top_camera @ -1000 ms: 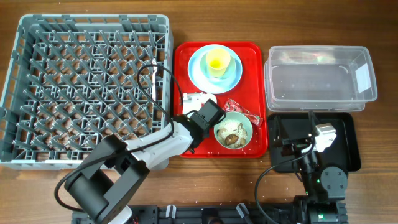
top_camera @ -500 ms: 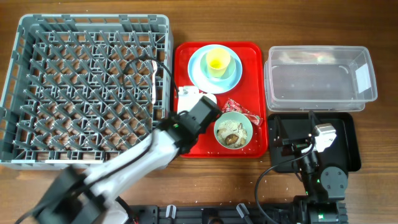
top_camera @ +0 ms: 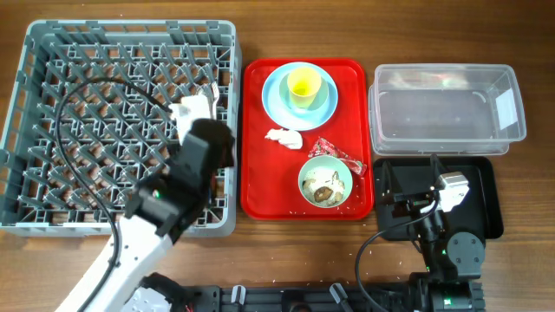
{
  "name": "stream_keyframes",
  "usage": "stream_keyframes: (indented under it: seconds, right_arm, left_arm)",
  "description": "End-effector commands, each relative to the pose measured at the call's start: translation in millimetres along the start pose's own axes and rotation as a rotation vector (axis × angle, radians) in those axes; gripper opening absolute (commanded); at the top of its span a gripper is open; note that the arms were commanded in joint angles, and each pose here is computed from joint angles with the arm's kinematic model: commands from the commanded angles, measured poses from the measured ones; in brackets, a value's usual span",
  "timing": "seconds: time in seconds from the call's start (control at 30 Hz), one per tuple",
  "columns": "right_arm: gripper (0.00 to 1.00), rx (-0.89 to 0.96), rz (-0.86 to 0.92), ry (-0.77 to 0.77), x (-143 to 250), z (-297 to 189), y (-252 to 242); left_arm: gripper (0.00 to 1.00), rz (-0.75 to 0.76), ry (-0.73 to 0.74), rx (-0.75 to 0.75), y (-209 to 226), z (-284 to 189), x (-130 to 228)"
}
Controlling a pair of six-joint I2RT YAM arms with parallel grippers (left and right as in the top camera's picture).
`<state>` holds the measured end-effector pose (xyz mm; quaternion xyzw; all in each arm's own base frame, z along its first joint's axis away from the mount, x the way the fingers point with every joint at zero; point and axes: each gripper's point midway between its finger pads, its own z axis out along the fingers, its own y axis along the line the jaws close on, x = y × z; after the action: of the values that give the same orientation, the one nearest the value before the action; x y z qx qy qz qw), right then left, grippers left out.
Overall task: Sort waste into correct bins and load items into the dishwasher rack
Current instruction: 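Carry the spoon to the grey rack and insert it upright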
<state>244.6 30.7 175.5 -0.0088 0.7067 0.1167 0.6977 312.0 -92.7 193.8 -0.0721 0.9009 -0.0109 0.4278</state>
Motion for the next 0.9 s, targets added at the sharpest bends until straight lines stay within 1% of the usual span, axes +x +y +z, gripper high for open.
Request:
stream_keyframes:
  seconds: [0.0,0.1,0.2,0.27,0.4,0.53,0.67,0.7,0.77,0.8,0.87]
  right_arm:
    - [1.0,0.013,0.003,-0.014,-3,-1,-2]
    - [1.0,0.012,0.002,-0.014,-3,-1,-2]
    - [1.0,0.013,0.002,-0.014,-3,-1,-2]
    - [1.0,0.013,0.002,-0.014,-3,-1,-2]
    - [1.0,0.012,0.002,-0.014,-3,-1,-2]
    - [1.0,0.013,0.002,-0.014,-3,-1,-2]
    - [1.0,0.013,0.002,-0.014,-3,-1,-2]
    - [1.0,0.012,0.002,-0.014,-3,-1,-2]
    - [1.0,0.013,0.002,-0.014,-3,-1,-2]
    - [1.0,0.013,0.002,-0.014,-3,-1,-2]
    - [1.0,0.012,0.002,-0.014,-3,-1,-2]
  left_arm:
    - [0.04,-0.014,0.101,0.12,-5,31,5]
    - [0.04,-0.04,0.137,0.088,5,64,10]
    - [0.04,0.034,0.163,0.089,2,85,19]
    - [0.04,0.04,0.179,0.084,0,95,25]
    - [0.04,0.046,0.204,0.075,1,103,33]
    - [0.04,0.045,0.204,0.075,0,104,33]
    - [0.04,0.039,0.227,0.146,-12,102,37]
    - [0.05,0.039,0.228,0.145,-11,102,37]
    - [0.16,0.039,0.228,0.144,-11,102,37]
    - [0.19,0.039,0.228,0.144,-11,102,37]
    - [0.23,0.038,0.227,0.145,-11,102,37]
